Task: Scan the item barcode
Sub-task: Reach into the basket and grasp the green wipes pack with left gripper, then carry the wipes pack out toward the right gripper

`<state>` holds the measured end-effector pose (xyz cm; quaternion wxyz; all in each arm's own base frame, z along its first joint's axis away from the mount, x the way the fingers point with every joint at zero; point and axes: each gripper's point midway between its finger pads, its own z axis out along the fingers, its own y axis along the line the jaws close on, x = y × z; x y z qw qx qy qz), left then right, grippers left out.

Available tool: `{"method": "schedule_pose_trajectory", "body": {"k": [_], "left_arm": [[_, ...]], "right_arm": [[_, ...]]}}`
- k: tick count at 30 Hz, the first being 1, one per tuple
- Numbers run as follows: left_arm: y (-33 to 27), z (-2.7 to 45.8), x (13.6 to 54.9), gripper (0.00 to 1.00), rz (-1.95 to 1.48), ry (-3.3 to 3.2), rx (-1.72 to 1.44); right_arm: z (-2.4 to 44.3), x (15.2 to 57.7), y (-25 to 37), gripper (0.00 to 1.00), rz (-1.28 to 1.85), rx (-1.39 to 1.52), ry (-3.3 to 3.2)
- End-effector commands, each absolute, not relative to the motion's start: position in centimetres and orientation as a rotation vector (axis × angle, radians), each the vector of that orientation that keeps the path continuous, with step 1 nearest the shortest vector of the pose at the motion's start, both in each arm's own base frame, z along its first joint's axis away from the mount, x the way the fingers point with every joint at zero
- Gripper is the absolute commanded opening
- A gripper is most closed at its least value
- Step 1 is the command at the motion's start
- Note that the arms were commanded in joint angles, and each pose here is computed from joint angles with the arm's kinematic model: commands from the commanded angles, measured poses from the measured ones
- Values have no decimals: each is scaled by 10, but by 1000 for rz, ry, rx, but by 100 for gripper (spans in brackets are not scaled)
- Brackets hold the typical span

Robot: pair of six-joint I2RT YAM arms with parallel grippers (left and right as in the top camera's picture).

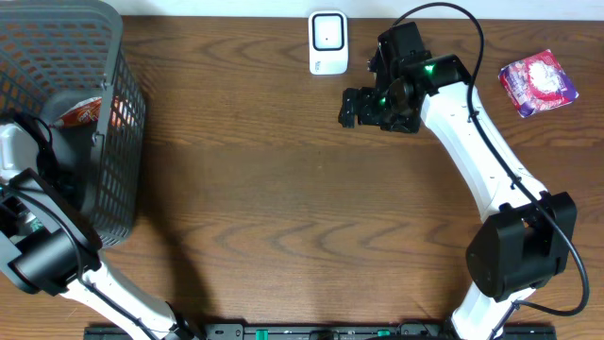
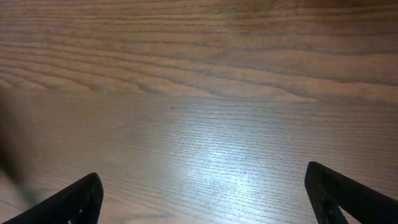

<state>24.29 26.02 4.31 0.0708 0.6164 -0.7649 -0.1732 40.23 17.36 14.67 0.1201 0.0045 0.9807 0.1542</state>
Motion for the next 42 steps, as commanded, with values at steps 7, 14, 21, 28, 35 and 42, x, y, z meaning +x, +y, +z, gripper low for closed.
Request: {"method": "schedule_pose_trajectory", "body": {"k": [7, 14, 21, 28, 35, 42], "left_arm": [[242, 238, 316, 7, 35, -2818, 2336], [151, 371, 345, 7, 790, -3404, 2070], [19, 384, 358, 7, 893, -3847, 982], [-82, 307, 362, 7, 769, -3677, 397], [-156, 229, 367, 7, 672, -3462, 96], [-191, 164, 366, 44, 557, -3309, 8]], "right_arm": [[146, 402, 175, 99, 442, -15, 2866], [146, 401, 175, 99, 442, -14, 2866], [146, 401, 175, 99, 442, -14, 2866], [146, 401, 175, 99, 442, -14, 2866], [146, 401, 175, 99, 442, -14, 2866], [146, 402, 175, 99, 442, -15, 2866]]}}
